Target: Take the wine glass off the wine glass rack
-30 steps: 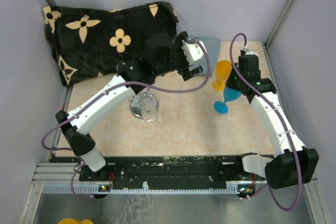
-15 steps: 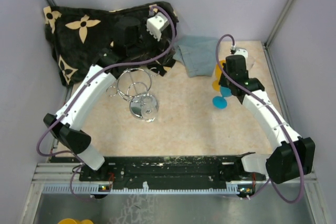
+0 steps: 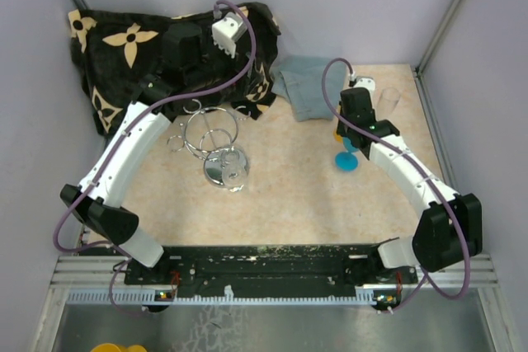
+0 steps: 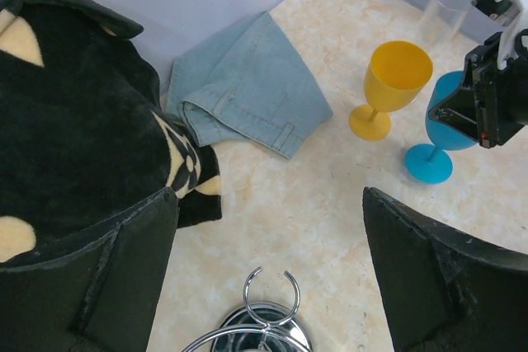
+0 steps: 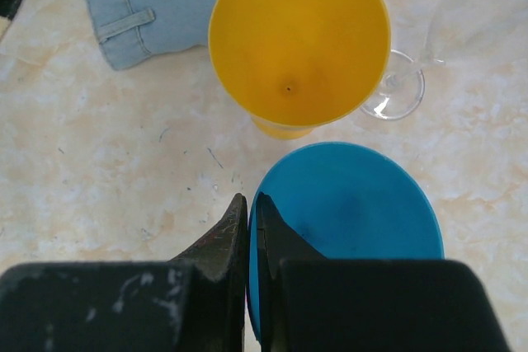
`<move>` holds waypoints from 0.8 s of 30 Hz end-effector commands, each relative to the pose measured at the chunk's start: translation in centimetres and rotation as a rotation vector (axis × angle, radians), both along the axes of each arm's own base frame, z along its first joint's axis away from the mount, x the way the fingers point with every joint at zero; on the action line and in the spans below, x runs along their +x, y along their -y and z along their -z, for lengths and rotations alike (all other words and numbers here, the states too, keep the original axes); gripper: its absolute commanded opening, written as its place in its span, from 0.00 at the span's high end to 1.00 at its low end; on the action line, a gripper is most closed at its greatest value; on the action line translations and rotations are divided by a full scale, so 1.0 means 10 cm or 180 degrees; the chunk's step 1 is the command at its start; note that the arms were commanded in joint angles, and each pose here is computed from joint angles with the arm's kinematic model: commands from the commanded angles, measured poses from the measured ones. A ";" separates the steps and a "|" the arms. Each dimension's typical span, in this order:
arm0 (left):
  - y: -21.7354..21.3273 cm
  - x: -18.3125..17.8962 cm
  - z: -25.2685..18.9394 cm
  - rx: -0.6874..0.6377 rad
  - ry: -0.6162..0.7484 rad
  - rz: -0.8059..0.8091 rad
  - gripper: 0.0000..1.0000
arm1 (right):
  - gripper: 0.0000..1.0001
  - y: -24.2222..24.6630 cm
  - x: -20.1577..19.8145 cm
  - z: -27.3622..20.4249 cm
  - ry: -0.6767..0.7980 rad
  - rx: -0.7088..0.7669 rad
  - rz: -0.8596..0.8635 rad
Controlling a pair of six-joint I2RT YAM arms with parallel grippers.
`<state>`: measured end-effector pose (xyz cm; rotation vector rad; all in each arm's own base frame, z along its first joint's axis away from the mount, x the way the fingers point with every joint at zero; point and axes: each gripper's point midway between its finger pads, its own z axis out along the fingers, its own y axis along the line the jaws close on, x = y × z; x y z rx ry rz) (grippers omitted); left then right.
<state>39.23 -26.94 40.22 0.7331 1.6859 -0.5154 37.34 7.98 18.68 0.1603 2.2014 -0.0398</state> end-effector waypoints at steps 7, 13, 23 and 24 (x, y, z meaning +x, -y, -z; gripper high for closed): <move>-0.03 -0.09 -0.09 -0.0106 -0.0013 0.0069 0.04 | 1.00 0.01 0.07 0.11 0.0160 -0.0079 0.0046; -0.04 -0.10 -0.10 -0.0104 -0.0005 0.0076 0.04 | 1.00 -0.04 0.11 0.12 0.0268 -0.0072 -0.0044; -0.07 -0.13 -0.10 -0.0090 -0.0007 0.0073 0.04 | 1.00 -0.06 0.12 0.16 0.0235 -0.0068 -0.0078; -0.06 -0.14 -0.09 -0.0086 -0.0010 0.0077 0.04 | 0.93 -0.06 0.11 0.14 0.0239 -0.0056 -0.0078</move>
